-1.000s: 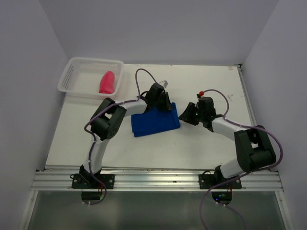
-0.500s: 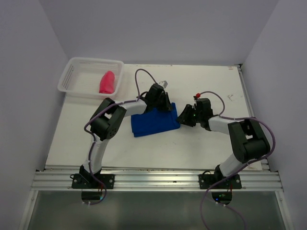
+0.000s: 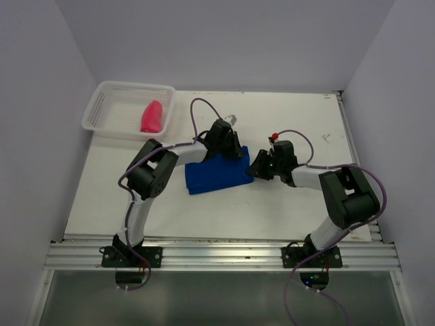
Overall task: Roll the towels
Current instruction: Roll the towel
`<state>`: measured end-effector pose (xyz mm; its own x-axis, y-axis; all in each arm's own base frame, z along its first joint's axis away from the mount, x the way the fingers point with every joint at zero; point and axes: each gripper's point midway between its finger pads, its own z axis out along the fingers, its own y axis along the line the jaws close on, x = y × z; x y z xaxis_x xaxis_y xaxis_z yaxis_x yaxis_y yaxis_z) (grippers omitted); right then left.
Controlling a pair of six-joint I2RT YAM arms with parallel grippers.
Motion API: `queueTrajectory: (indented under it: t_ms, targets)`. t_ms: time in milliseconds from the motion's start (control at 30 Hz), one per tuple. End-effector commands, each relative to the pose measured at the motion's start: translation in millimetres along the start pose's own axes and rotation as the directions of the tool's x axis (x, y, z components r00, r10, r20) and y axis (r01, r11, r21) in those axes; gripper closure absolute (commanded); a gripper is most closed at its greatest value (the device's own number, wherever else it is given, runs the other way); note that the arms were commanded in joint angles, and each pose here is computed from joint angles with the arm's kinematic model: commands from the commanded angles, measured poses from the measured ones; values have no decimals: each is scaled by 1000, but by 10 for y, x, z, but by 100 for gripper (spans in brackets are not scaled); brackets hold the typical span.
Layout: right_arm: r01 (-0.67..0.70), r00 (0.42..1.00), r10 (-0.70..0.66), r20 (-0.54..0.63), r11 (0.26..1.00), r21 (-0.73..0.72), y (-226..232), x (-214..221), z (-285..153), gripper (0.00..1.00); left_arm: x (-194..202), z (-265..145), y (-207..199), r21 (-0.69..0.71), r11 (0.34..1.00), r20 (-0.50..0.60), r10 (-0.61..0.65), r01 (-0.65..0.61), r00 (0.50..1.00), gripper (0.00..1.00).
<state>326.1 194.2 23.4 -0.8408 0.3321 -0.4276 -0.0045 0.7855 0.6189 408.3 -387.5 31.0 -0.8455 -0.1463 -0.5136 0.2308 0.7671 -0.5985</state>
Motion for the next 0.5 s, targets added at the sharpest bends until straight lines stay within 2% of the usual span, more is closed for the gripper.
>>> queueTrajectory:
  t_ms: [0, 133, 333, 467]
  targets:
    - [34, 997, -28, -66, 995, 97, -290, 275, 49, 65, -166, -131, -27, -3, 1000, 53, 4, -3, 999, 84]
    - [73, 996, -66, -67, 991, 112, -304, 297, 46, 81, -191, -139, -58, 5, 1000, 61, -4, 3, 998, 84]
    - [160, 987, -154, -53, 977, 138, -262, 213, -53, 99, -424, -234, -72, 38, 999, 83, -29, 26, 996, 80]
    - [238, 971, -234, -44, 959, 154, -213, 134, -112, 100, -604, -312, -105, 38, 999, 111, -9, 5, 994, 74]
